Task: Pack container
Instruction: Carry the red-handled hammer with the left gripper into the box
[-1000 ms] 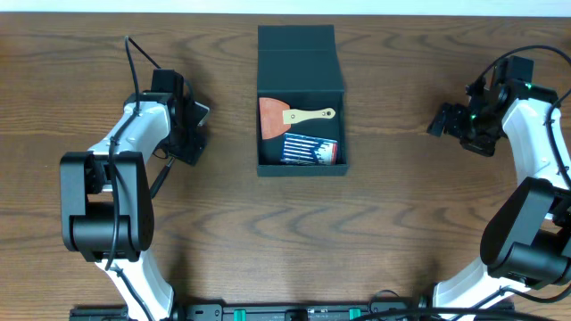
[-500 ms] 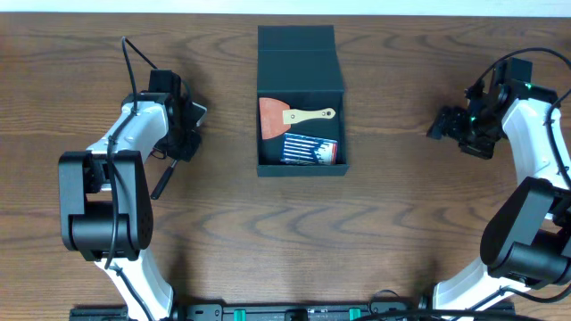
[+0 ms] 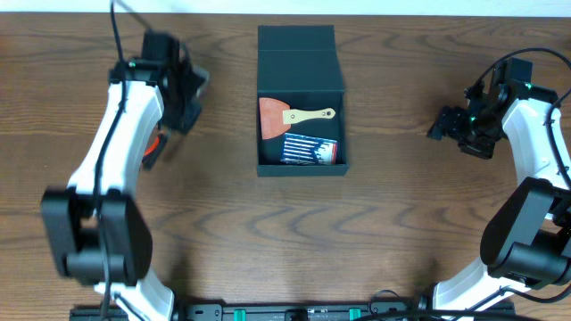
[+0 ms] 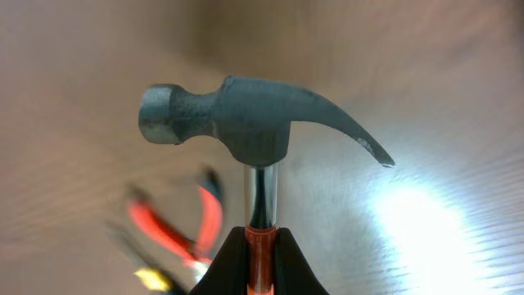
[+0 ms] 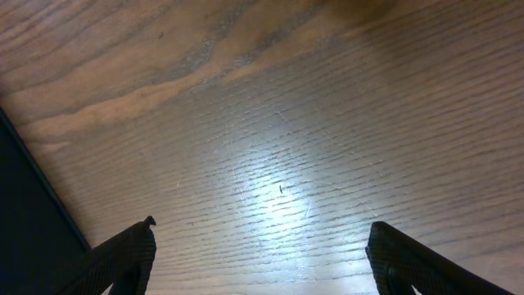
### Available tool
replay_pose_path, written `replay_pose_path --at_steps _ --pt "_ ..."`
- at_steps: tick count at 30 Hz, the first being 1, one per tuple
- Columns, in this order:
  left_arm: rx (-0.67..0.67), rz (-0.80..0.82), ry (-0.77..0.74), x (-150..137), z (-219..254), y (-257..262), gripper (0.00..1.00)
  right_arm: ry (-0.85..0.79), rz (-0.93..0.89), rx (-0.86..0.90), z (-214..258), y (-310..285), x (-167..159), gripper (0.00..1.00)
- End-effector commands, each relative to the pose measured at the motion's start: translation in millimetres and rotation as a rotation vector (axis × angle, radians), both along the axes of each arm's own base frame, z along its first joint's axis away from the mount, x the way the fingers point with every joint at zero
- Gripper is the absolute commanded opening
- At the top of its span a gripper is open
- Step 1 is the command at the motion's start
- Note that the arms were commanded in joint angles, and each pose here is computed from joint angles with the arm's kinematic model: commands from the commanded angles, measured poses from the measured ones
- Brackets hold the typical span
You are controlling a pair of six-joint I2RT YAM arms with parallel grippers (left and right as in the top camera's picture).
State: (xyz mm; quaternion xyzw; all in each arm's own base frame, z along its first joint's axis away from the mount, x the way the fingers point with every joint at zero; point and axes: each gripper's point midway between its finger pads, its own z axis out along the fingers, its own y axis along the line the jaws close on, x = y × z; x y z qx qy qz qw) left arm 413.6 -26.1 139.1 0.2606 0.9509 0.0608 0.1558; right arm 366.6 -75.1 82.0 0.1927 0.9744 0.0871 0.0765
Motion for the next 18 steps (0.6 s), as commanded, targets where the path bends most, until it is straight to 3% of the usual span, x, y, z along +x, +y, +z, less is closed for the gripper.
replay_pose_path --at_steps 1,4,8,18 --pt "0.018 -0.190 -0.193 3.2 77.5 -42.2 0.06 0.004 -0.008 0.012 -1.1 2.2 -0.3 0.84" --pt "0.057 -0.433 -0.253 -10.9 98.5 -92.7 0.05 0.003 -0.008 0.015 -1.0 2.7 -0.1 0.84" --pt "0.086 -0.680 -0.246 -32.7 91.8 -154.9 0.06 0.002 -0.008 0.015 -0.9 2.7 0.0 0.84" --pt "0.169 -1.041 -0.093 -58.0 17.1 -230.7 0.06 0.000 -0.008 0.015 -0.9 2.5 0.5 0.84"
